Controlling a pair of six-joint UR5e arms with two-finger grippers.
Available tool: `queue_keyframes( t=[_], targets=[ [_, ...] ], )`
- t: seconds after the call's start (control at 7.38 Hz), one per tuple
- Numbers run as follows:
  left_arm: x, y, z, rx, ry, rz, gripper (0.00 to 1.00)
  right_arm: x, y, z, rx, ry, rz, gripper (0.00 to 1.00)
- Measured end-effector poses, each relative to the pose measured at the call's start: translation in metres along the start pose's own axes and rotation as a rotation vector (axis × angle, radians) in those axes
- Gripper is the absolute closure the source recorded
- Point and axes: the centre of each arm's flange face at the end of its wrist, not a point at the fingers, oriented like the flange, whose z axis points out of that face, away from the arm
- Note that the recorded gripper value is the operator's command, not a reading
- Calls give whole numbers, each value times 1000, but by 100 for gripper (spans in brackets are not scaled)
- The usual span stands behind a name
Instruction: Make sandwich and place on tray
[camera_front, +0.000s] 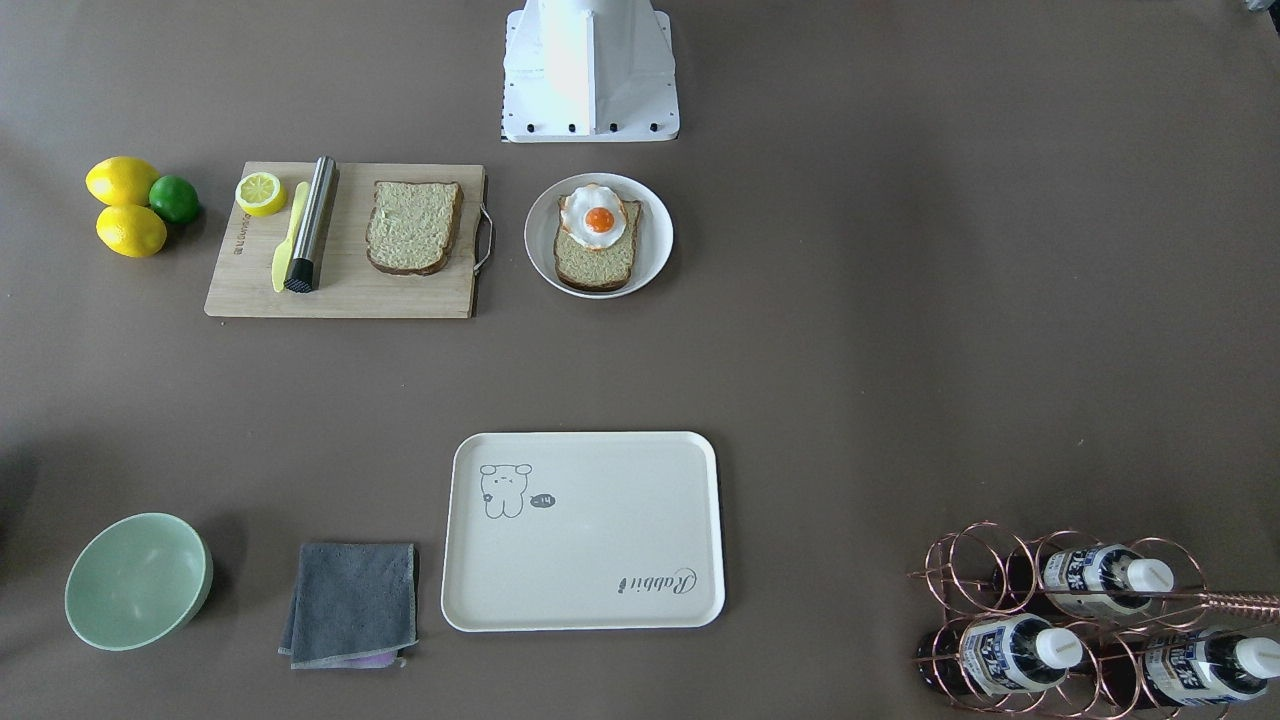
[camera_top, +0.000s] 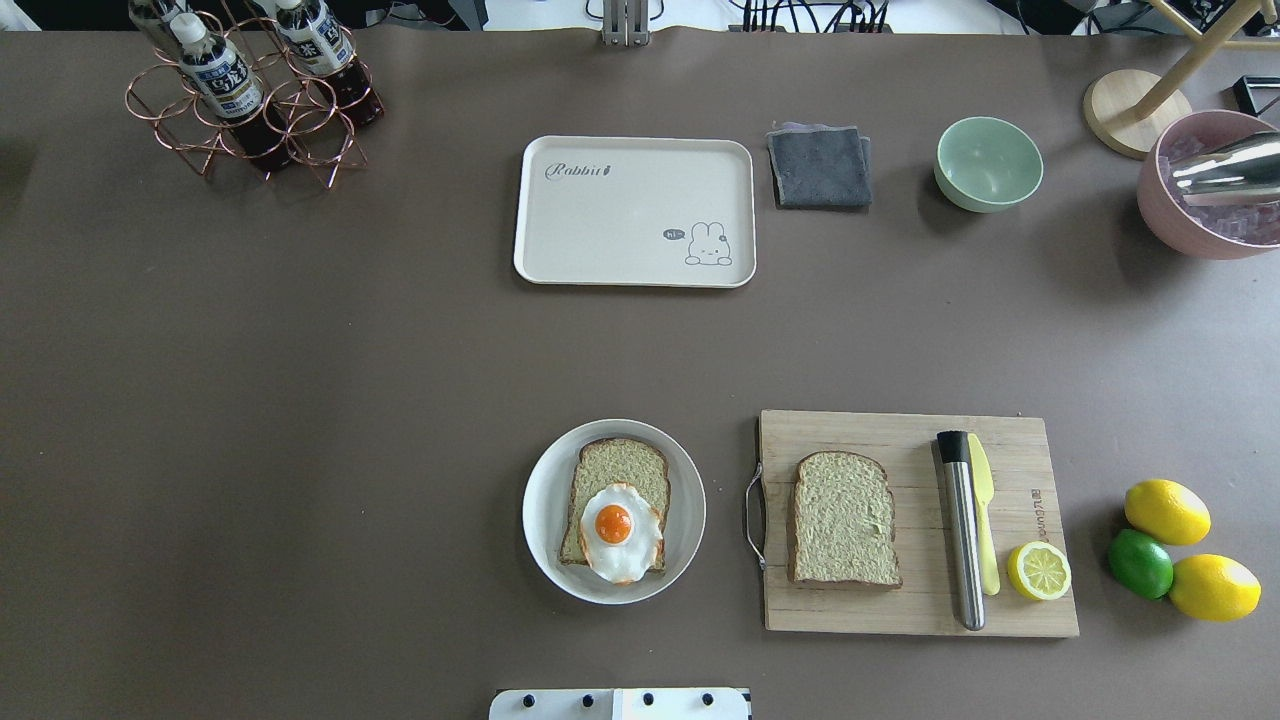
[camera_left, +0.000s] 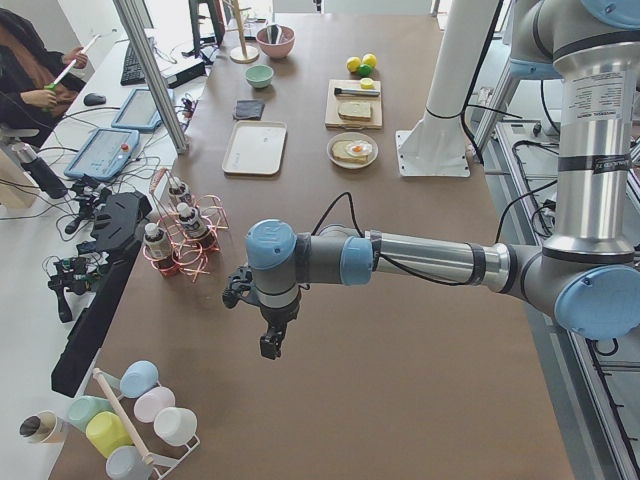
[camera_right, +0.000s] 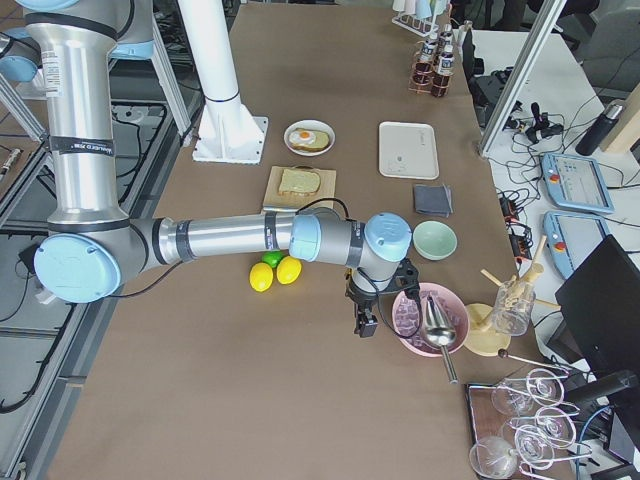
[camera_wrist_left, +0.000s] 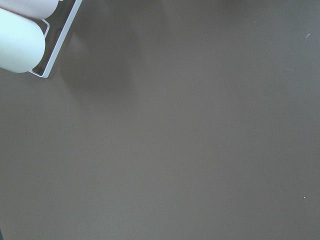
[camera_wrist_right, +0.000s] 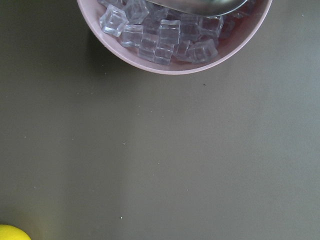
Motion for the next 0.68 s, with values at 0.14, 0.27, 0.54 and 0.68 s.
queue_keyframes(
  t=[0.14, 0.27, 0.54, 0.68],
  targets=[
    [0, 0, 0, -1, -2, 1, 2, 0, 0, 0, -1, 0, 1, 0],
    [1, 0, -1, 1, -1, 4, 2, 1, 1, 0, -1, 1, 1, 0],
    [2, -2, -3, 6, -1, 7, 2, 1, 1, 1, -3, 0, 3, 0],
    [3, -5, -4, 9, -1, 10, 2, 1, 1, 1, -3, 0, 4, 0]
  ],
)
